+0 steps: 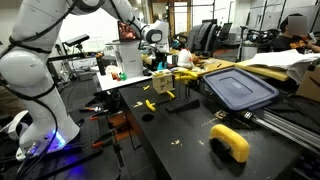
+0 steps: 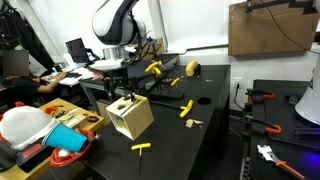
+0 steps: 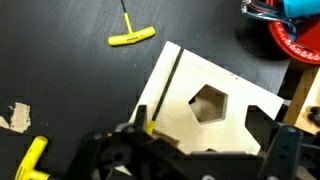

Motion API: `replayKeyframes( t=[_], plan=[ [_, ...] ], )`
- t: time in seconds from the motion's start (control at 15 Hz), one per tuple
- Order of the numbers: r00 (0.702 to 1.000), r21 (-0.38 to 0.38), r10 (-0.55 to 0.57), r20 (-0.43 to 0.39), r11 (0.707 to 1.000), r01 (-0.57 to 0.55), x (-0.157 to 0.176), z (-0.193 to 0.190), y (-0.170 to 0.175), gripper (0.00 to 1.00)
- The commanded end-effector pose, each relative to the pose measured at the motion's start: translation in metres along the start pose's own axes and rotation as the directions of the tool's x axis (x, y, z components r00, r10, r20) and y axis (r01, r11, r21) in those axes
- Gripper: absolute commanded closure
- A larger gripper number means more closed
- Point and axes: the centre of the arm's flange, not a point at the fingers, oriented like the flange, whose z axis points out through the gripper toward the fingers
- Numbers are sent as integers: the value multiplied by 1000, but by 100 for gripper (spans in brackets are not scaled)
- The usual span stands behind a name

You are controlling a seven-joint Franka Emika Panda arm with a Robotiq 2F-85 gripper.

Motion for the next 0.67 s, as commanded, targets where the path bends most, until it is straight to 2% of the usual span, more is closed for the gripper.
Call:
replayKeyframes(
  t=[0.0,0.27,0.6],
  plan=[
    [999,-4,41,-35,999,-41,-9,0,24,0],
    [996,-18,70,-53,997,-71,-4,5,31,0],
    [989,1,102,-105,995,-103,0,1,39,0]
  ],
)
